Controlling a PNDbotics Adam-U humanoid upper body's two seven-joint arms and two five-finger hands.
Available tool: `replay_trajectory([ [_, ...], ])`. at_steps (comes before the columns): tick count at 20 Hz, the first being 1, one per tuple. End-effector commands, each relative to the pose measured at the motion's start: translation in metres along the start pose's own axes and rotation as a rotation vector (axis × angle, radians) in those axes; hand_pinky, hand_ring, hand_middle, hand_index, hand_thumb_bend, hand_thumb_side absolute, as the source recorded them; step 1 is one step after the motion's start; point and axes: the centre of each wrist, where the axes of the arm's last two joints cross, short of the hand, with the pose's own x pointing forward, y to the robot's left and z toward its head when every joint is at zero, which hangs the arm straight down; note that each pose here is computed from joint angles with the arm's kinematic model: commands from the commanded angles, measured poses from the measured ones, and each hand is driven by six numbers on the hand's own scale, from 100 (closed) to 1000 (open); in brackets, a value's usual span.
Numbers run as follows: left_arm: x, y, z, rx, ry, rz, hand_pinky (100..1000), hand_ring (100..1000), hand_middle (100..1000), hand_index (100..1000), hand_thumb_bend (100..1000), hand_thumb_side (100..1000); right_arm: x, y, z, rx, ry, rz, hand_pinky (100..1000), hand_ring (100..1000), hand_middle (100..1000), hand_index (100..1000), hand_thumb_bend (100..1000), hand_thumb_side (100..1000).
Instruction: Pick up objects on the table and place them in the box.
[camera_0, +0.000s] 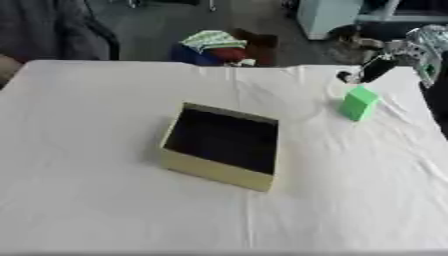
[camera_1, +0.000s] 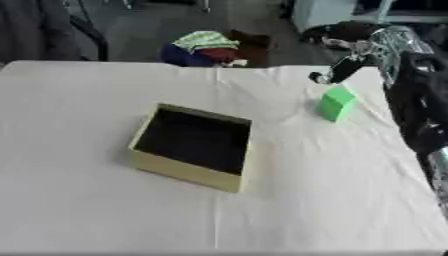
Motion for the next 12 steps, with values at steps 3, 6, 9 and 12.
replay_trajectory([
  [3,0.004,0.003,-0.002,-0.009,-0.008,-0.005,660,522,491,659,100,475,-0.016,-0.008,0.009,-0.019,0.143,-0.118,916,1000,1000,1000,128,443],
  [6,0.004,0.002,-0.002,-0.015,-0.006,-0.003,661,522,491,659,100,475,-0.017,-0.003,0.007,-0.009,0.208,-0.198,915,996,993,1000,100,474],
  [9,0.004,0.002,-0.002,-0.02,-0.002,-0.002,661,522,492,659,100,476,-0.016,0.001,0.003,-0.01,0.256,-0.275,913,985,982,1000,100,504],
  [12,0.003,0.002,-0.002,-0.026,0.0,0.0,662,523,492,659,100,478,-0.014,0.006,0.0,-0.003,0.291,-0.336,912,979,976,1000,100,535],
])
